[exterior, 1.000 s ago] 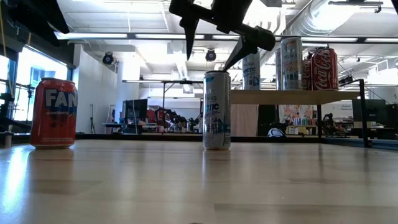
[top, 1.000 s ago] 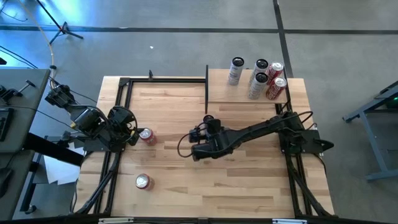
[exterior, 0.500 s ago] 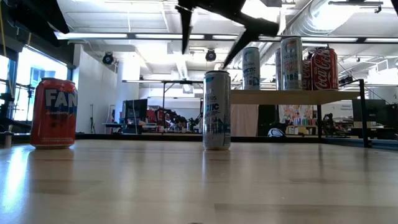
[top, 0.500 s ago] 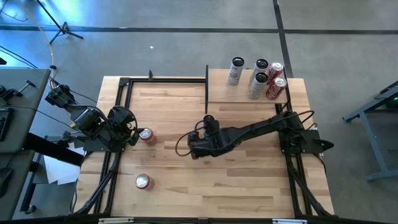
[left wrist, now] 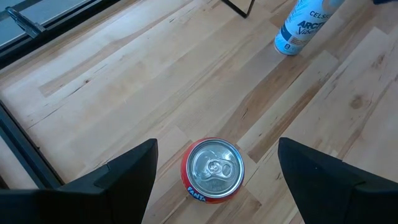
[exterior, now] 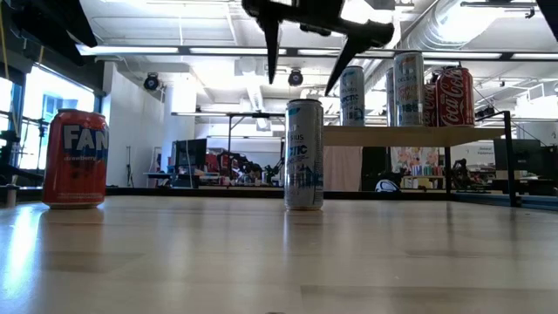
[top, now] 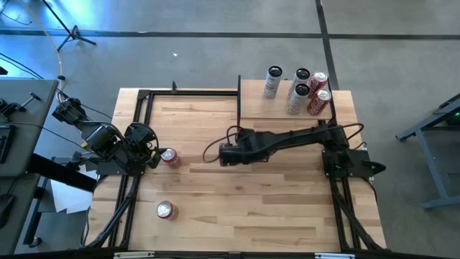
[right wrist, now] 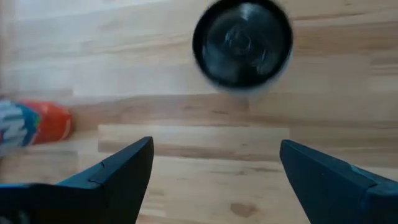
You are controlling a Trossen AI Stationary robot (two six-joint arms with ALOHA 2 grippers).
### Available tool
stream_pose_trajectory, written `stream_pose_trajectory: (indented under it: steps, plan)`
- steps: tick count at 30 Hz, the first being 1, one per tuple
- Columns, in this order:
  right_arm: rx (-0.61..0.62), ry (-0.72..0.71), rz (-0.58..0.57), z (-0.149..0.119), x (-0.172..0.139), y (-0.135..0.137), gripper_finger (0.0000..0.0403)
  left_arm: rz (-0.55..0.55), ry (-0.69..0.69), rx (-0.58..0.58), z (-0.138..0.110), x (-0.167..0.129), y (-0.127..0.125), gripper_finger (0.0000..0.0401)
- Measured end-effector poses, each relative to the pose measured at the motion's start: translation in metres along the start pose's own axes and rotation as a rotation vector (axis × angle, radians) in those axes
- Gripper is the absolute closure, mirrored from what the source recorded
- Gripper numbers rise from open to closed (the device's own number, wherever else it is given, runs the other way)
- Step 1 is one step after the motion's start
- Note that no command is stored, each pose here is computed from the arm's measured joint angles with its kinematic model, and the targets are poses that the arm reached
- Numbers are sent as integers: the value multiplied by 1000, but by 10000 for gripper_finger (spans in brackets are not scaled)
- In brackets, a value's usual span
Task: Place canned beverage on shelf
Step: Put the white soda can on the shelf aligned with the other white soda can
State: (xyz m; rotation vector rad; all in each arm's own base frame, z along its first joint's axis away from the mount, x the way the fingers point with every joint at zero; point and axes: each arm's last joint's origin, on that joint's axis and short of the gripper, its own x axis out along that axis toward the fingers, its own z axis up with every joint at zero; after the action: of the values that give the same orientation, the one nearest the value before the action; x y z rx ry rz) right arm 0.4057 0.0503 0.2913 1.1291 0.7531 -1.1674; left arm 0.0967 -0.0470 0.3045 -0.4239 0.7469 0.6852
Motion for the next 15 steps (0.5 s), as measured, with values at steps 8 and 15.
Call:
stream_pose_trajectory:
  steps: [8, 15]
  plan:
    - [47, 186, -78, 32, 13, 0, 66, 0, 0, 0, 0, 0, 0, 91]
    - [79, 206, -84, 51, 19, 1, 66, 0, 0, -1, 0, 0, 0, 91]
